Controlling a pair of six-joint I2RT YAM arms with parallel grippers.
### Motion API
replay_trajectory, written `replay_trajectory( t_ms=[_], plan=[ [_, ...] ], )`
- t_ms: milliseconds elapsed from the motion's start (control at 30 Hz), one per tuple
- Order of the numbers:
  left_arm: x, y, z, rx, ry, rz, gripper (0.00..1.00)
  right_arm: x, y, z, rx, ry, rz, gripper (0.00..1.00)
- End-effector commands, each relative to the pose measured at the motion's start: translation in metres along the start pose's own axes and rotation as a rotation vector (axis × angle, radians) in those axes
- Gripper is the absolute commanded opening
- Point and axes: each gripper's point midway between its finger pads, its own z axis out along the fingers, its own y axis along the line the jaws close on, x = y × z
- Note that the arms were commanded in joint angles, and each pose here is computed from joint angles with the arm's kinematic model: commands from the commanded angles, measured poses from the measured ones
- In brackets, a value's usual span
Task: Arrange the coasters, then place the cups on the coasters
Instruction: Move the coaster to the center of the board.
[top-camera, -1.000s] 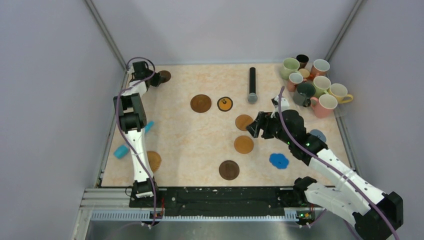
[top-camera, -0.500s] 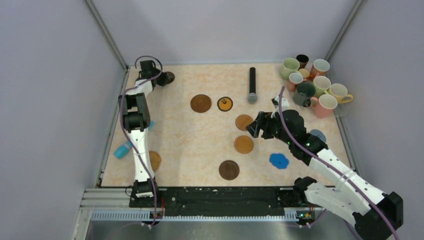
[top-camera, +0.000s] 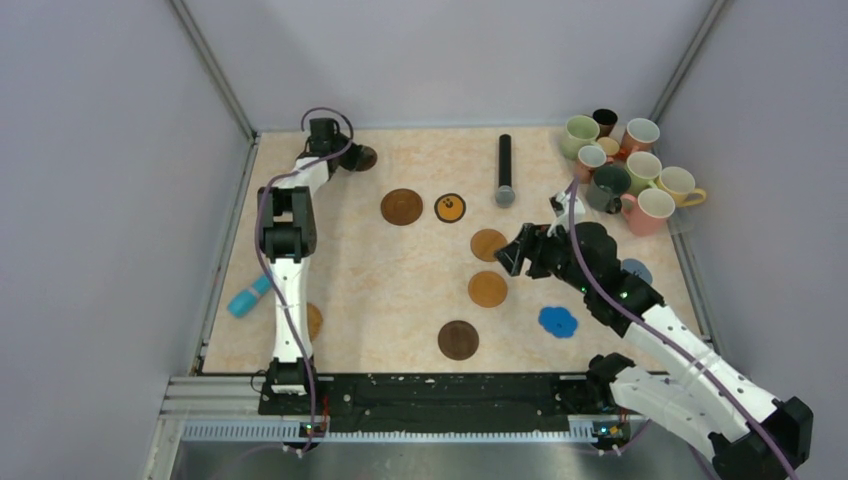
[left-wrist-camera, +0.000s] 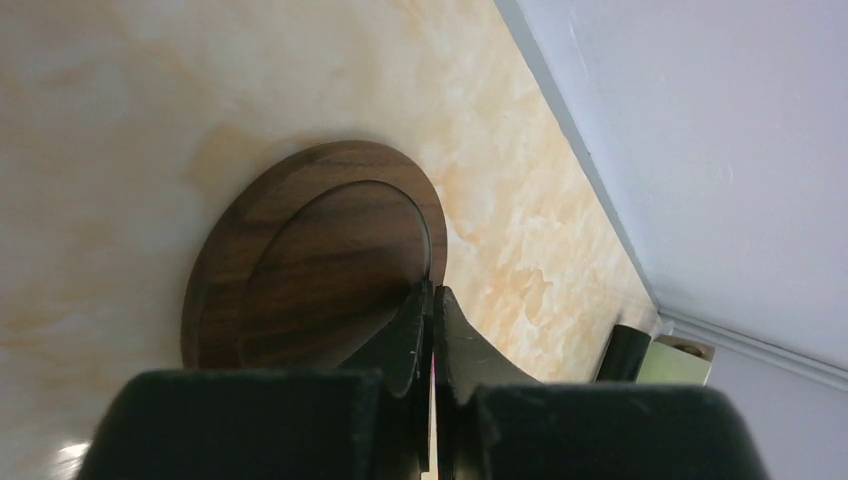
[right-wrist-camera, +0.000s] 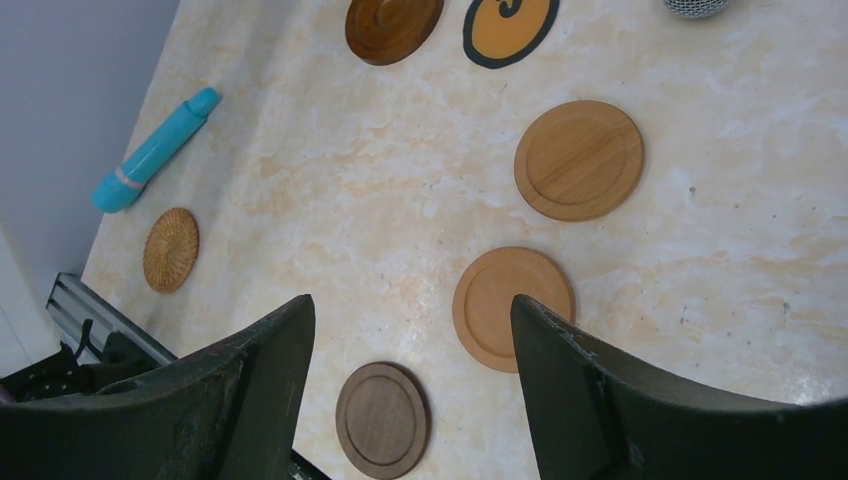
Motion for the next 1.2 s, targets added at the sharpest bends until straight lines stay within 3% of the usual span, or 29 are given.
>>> replay_trajectory(
  t_ms=[0, 600, 1167],
  plan=[
    [0.044, 0.010, 0.022, -0.023, 0.085, 0.011, 0.01, -0.028, 0.019, -0.015, -0.048, -0.078, 0.000, 0.71],
    [0.136, -0.017, 0.034, 0.033, 0.237, 0.062, 0.01, -0.032, 0.019, -0.022, -0.047, -0.097, -0.004, 0.72],
    [0.186, -0.016, 0.017, 0.015, 0.348, 0.086, 0.03, -0.034, 0.020, -0.034, -0.054, -0.126, 0.006, 0.71]
  ],
)
